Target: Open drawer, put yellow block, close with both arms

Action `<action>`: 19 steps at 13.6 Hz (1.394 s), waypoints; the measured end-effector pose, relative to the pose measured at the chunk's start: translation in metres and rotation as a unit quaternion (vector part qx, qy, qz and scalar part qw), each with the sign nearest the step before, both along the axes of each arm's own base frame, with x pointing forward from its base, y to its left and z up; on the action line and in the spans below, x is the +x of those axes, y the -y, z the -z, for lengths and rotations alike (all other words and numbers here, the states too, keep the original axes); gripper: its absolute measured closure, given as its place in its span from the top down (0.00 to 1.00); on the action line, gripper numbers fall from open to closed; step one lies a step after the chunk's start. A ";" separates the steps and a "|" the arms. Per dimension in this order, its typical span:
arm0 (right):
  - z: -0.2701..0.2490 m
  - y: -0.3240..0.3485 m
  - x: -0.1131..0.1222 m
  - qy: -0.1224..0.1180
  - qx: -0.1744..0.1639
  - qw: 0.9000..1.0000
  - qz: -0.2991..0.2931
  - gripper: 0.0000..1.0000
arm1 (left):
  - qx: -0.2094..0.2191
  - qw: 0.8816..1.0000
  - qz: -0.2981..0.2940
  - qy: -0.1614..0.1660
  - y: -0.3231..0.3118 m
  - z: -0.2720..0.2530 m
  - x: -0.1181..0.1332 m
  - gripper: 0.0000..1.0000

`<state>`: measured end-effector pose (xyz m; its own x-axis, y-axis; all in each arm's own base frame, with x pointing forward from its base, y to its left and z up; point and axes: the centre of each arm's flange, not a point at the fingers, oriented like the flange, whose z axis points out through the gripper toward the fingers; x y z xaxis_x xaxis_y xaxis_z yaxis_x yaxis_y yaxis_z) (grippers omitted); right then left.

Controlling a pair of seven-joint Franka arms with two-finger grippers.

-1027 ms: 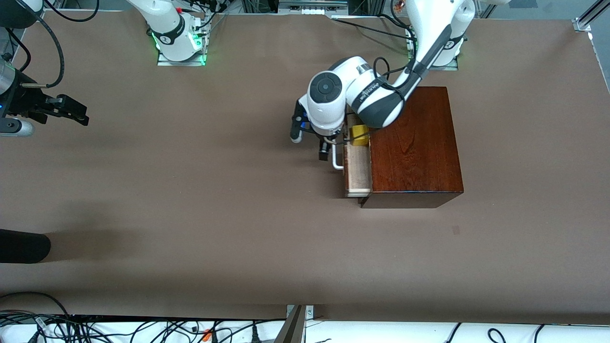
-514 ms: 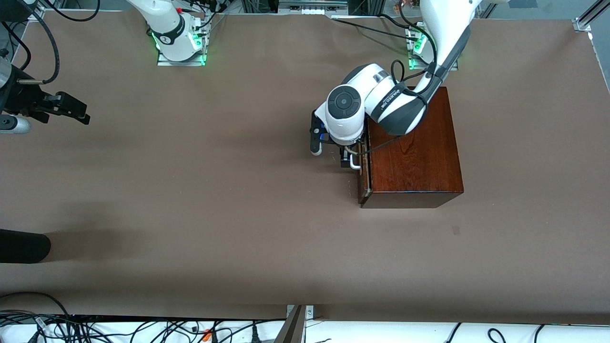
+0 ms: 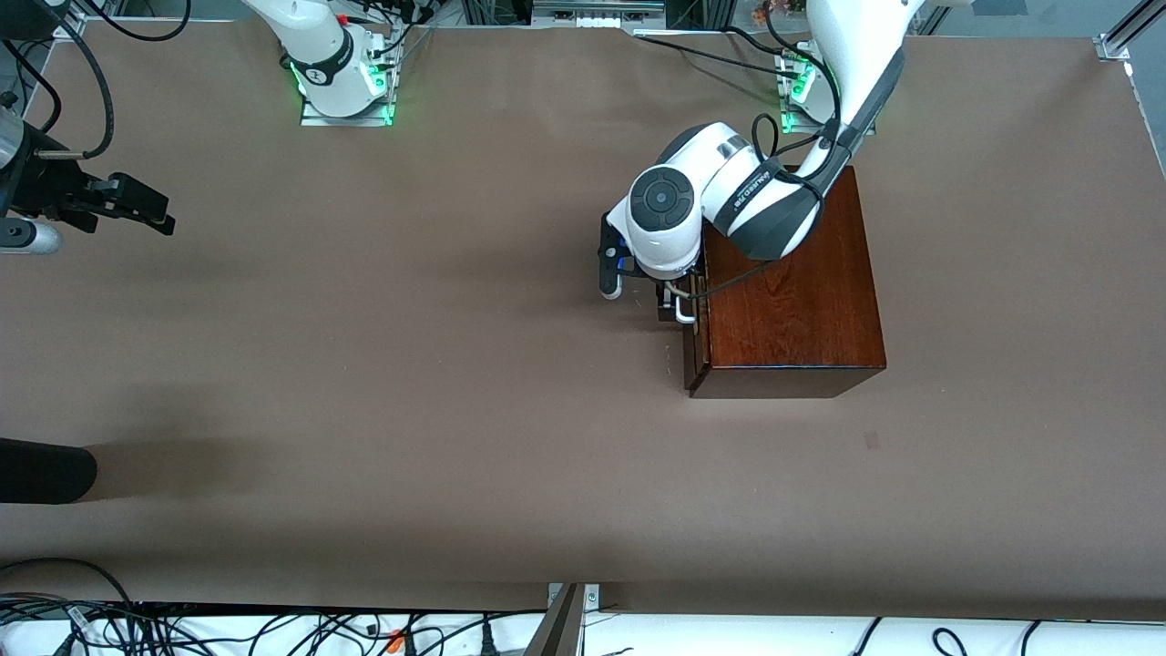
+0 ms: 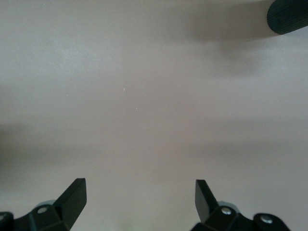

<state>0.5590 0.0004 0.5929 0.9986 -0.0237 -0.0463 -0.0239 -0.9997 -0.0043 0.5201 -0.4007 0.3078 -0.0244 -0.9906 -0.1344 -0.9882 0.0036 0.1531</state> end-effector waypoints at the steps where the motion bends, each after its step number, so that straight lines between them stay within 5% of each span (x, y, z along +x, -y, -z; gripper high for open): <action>1: 0.000 0.000 0.000 0.000 0.000 1.000 0.000 1.00 | 0.000 1.000 -0.001 0.000 0.000 0.000 0.000 1.00; 14: 0.000 -0.001 0.000 0.000 0.000 1.000 -0.001 1.00 | 0.012 1.000 -0.006 -0.003 -0.003 -0.003 0.000 1.00; 19: 0.000 -0.001 0.000 0.000 0.001 1.000 -0.001 1.00 | 0.005 0.994 -0.112 0.012 0.027 -0.042 -0.020 1.00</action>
<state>0.5591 0.0012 0.5930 0.9987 -0.0225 -0.0456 -0.0228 -0.9997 -0.0054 0.4997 -0.4282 0.3499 0.2005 -0.9694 -0.1418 -0.9673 -0.2188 0.1283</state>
